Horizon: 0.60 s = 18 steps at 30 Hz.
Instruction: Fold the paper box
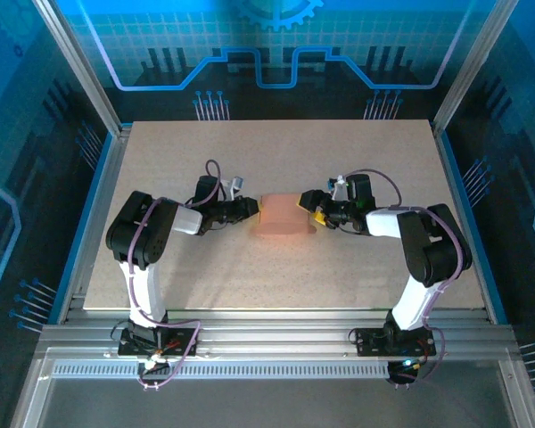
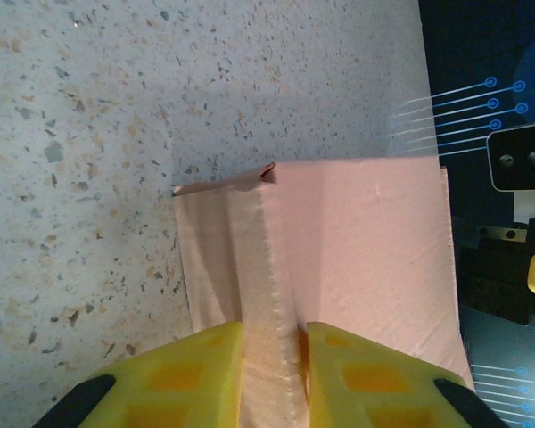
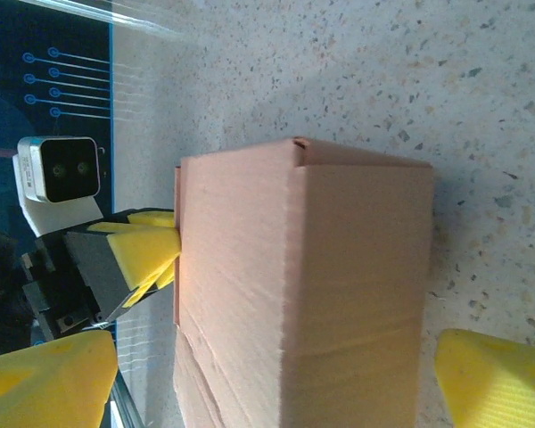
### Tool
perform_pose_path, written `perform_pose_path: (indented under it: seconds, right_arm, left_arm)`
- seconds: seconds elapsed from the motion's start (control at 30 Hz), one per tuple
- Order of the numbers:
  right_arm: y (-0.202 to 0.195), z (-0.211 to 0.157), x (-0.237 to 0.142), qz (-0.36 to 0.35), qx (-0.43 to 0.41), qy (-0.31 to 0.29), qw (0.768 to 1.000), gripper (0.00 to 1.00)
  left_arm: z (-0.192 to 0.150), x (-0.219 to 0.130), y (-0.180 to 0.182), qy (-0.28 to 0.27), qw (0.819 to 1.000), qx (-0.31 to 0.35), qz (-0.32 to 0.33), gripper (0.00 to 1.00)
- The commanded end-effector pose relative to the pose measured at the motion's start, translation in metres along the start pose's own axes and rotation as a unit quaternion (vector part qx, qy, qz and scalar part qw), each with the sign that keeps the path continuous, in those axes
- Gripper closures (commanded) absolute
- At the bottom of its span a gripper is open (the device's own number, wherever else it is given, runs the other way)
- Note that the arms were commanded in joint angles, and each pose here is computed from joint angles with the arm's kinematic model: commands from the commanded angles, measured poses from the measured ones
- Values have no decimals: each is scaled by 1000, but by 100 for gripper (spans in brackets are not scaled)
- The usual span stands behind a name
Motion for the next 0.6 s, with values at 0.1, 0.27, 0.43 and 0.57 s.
perform_pose_path:
  seconds: [0.1, 0.27, 0.43, 0.57]
  right_arm:
    - [6, 0, 1, 4, 4, 13, 1000, 6]
    - [12, 0, 9, 33, 2, 33, 999, 11]
    - [17, 1, 16, 49, -3, 48, 998, 16]
    - [18, 0, 20, 48, -3, 52, 998, 22]
  left_arm:
    - [-33, -2, 40, 37, 995, -70, 65, 75]
    - [-33, -1, 41, 37, 995, -72, 63, 74]
    - [-34, -1, 43, 37, 995, -74, 62, 74]
    - [-34, -1, 42, 37, 995, -73, 60, 73]
Point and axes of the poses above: each hand's point on the last joint's axis, 136 mm out from that joint toward the fingers, its own x axis out along the fingers, its own y axis along the line the jaws close on, z = x × y, the point moved 9 cm from there along -x, back along the fingers, and after that the axes turned 6 degrees about x, right-handed, at the moved point
